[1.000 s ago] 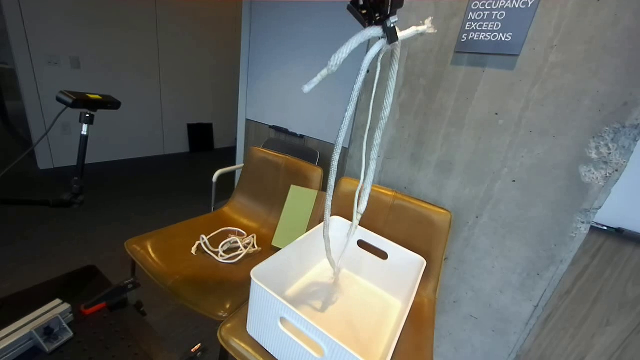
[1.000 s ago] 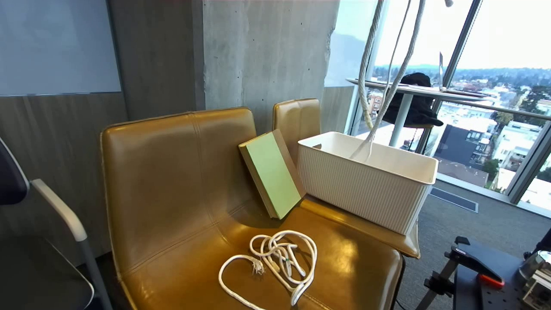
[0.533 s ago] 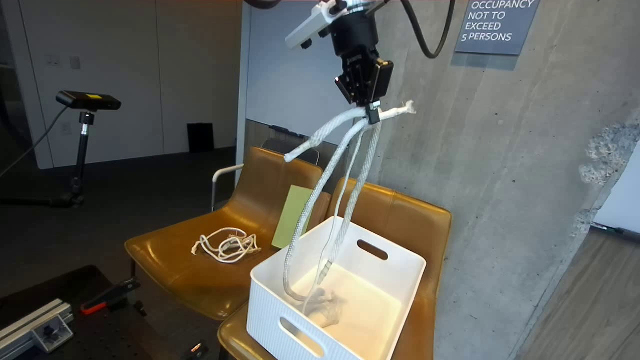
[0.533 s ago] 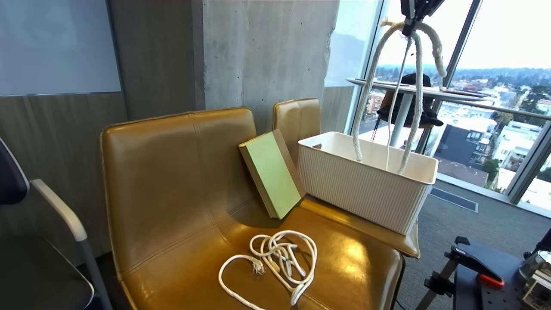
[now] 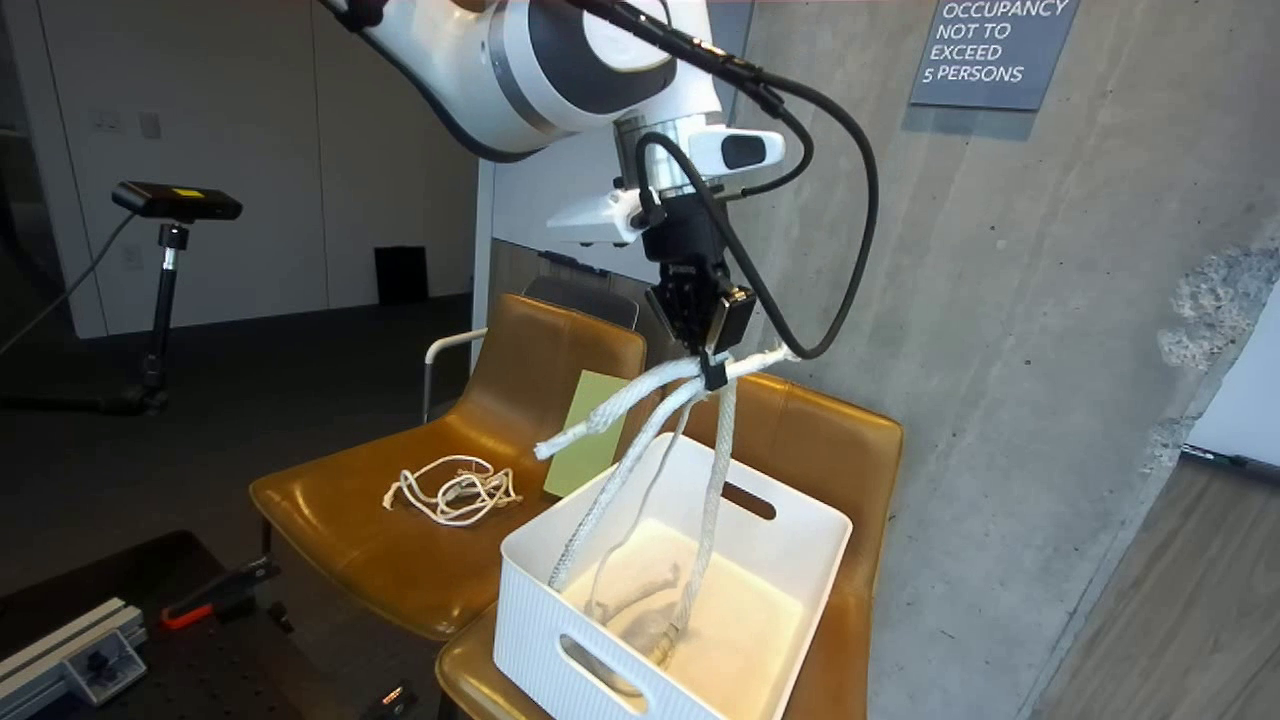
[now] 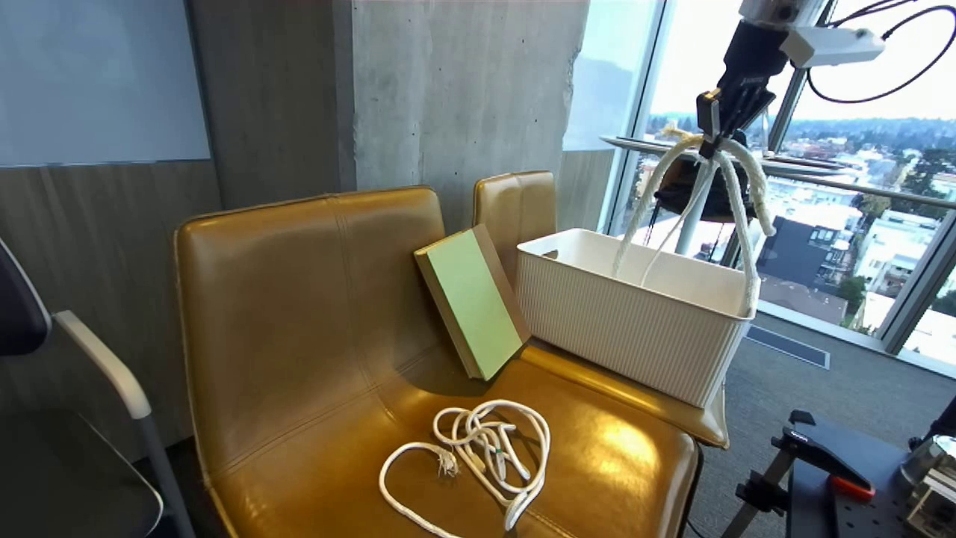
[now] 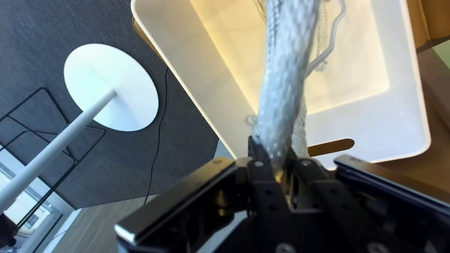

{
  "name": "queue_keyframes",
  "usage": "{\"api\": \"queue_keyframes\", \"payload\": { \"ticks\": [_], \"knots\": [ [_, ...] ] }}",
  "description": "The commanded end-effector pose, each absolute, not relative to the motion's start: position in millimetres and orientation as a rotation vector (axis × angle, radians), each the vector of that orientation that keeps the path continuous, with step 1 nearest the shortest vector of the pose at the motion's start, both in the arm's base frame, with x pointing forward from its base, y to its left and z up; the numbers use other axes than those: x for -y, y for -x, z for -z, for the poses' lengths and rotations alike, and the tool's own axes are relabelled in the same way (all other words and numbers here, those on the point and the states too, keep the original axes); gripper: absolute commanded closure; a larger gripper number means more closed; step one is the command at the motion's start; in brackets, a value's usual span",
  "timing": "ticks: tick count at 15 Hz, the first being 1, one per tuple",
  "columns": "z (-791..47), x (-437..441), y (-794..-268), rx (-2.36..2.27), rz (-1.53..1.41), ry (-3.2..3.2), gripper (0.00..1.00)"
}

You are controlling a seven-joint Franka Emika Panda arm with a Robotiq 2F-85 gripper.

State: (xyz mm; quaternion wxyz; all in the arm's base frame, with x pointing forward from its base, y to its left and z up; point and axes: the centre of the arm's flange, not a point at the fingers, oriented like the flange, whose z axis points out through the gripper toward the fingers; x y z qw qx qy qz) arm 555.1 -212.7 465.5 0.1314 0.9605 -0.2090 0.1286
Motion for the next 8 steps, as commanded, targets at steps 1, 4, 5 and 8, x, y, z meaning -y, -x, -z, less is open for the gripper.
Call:
{"api": "queue_keyframes", "payload": {
  "ticks": [1,4,5,8],
  "knots": [
    [-451,207,-556,0.557,-0.412,-2.814,0.97],
    [-448,208,-566,0.539,-0.416,-2.811,0.97],
    [-449,208,-568,0.545,-0.42,-2.808,0.65],
    [-456,203,-569,0.546,-0.426,-2.8,0.49]
  ]
}}
